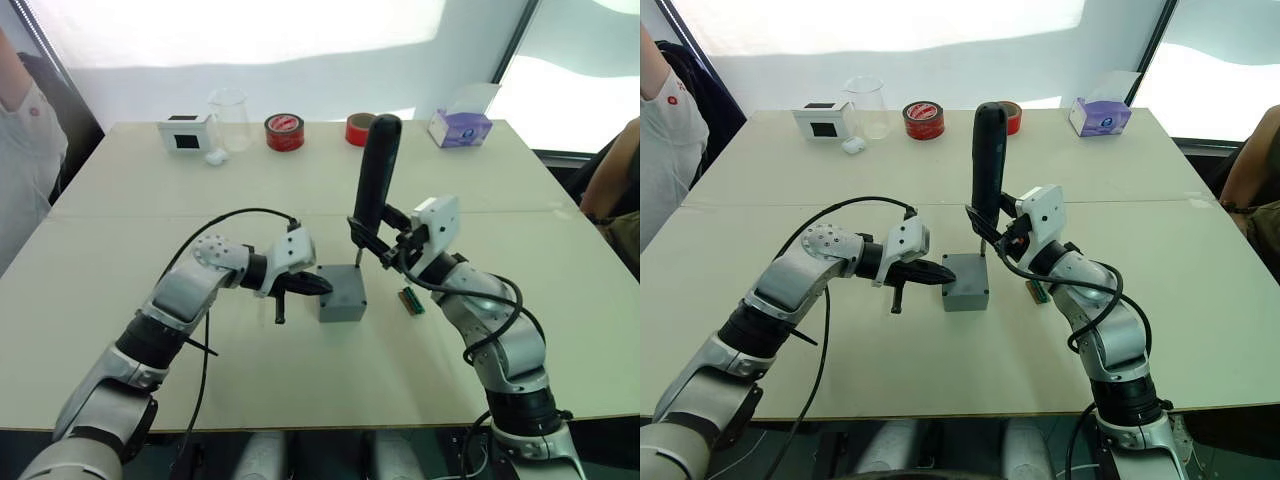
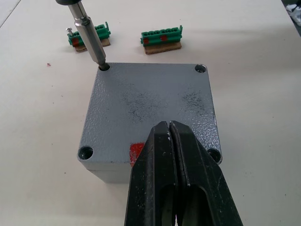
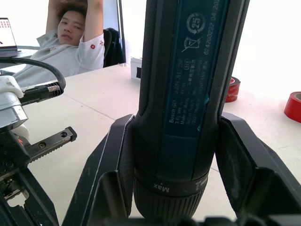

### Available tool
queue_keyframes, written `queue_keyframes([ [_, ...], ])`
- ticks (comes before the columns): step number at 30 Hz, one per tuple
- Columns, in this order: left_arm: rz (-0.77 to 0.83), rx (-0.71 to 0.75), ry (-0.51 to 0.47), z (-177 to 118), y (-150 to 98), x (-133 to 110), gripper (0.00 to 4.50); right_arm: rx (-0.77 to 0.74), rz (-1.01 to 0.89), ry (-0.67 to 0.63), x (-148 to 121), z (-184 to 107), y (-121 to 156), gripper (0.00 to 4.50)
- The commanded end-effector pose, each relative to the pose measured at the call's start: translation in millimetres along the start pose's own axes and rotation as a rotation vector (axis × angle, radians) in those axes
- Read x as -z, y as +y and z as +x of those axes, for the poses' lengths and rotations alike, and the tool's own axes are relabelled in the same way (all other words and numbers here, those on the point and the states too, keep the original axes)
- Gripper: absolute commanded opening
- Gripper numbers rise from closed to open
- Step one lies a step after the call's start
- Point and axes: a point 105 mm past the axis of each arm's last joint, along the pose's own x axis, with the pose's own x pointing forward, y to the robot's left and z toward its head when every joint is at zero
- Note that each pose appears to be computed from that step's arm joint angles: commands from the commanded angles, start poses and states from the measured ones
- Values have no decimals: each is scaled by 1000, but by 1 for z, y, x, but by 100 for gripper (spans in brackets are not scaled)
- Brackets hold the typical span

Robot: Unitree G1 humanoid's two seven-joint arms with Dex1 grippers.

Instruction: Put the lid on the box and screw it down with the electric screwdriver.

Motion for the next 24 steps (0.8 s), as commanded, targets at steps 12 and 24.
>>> queue_keyframes([
  [12,1,-70,6,-5,13,6,0,43,240,-127,-113,-21,-63,185],
  [24,-50,89,-205,-55,-33,-53,0,476,465,931,-1,-129,-144,185],
])
